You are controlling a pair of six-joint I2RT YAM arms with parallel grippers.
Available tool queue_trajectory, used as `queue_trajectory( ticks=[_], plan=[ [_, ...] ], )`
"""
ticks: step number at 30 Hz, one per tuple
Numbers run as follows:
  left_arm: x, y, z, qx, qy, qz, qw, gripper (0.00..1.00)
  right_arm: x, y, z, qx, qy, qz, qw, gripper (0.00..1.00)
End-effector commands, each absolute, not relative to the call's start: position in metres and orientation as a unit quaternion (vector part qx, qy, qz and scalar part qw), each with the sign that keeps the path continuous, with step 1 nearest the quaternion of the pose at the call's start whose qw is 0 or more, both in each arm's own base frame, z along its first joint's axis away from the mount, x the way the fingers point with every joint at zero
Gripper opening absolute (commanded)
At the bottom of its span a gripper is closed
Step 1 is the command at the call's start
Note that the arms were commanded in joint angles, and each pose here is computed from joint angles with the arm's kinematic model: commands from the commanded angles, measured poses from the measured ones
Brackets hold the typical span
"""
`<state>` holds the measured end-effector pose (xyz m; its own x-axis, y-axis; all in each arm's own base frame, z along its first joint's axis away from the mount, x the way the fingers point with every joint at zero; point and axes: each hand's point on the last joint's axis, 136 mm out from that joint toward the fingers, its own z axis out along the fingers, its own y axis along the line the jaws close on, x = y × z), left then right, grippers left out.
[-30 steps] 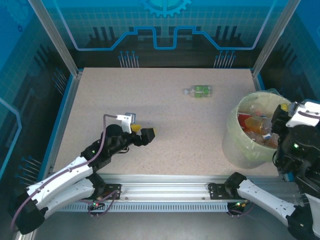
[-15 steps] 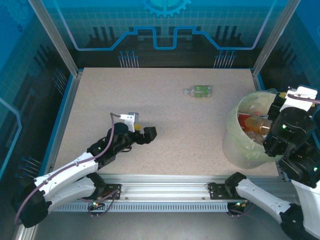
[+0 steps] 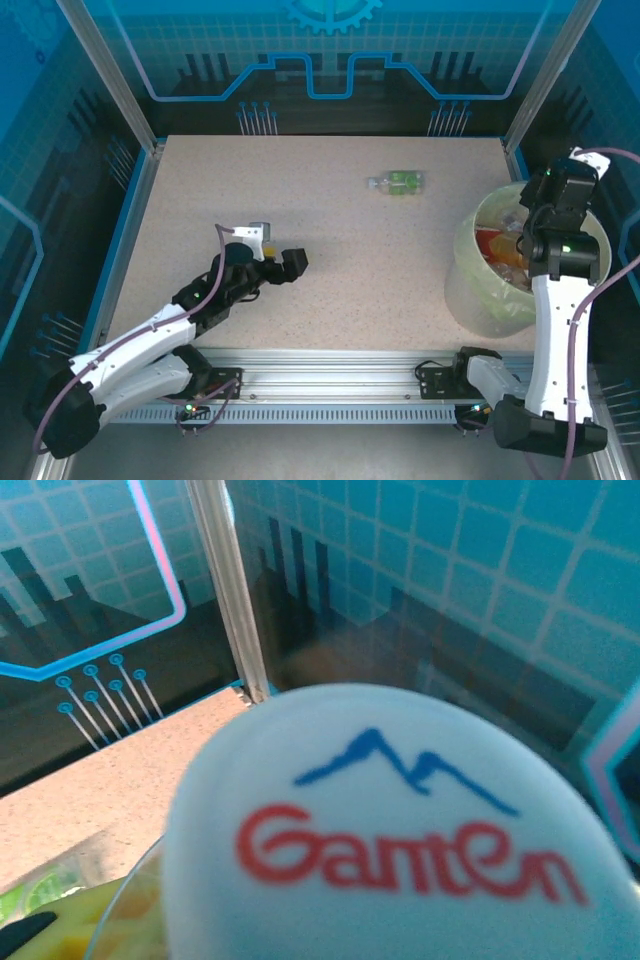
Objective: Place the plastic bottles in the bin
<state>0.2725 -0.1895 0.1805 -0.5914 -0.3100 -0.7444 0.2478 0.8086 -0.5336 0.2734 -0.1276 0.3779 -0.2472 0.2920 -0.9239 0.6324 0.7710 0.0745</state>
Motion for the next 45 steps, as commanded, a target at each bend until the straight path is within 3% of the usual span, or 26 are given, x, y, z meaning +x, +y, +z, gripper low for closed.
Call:
queue_trajectory(
  ticks=[1, 8, 16, 21, 25, 30, 38, 45],
  plan=[
    [0.277, -0.185, 0.177, -0.04, 0.836, -0.31, 0.451, 0.99, 0.275, -0.122, 0.367, 0.319, 0.761, -0.101, 0.556, 0.53],
    [0.275, -0.182, 0.172, -0.048, 0.841, -0.306, 0.443, 0.99, 0.243, -0.136, 0.329, 0.358, 0.766, -0.133, 0.517, 1.0],
    [0.274, -0.171, 0.166, -0.074, 0.843, -0.3, 0.441, 0.99, 0.193, -0.142, 0.374, 0.368, 0.749, -0.209, 0.509, 1.0],
    [0.274, -0.159, 0.16, -0.109, 0.848, -0.292, 0.429, 0.99, 0.199, -0.106, 0.408, 0.311, 0.759, -0.145, 0.554, 1.0],
    [0.277, -0.151, 0.157, -0.125, 0.85, -0.282, 0.427, 0.99, 0.232, -0.039, 0.427, 0.189, 0.787, -0.004, 0.588, 1.0],
    [0.282, -0.138, 0.151, -0.152, 0.854, -0.263, 0.422, 0.99, 0.276, 0.05, 0.43, 0.05, 0.812, 0.13, 0.567, 1.0],
    [0.289, -0.122, 0.151, -0.182, 0.849, -0.249, 0.429, 0.99, 0.354, 0.162, 0.388, -0.107, 0.838, 0.128, 0.519, 1.0],
    [0.292, -0.111, 0.15, -0.2, 0.848, -0.24, 0.429, 0.99, 0.444, 0.19, 0.291, -0.084, 0.887, 0.077, 0.446, 1.0]
  ],
)
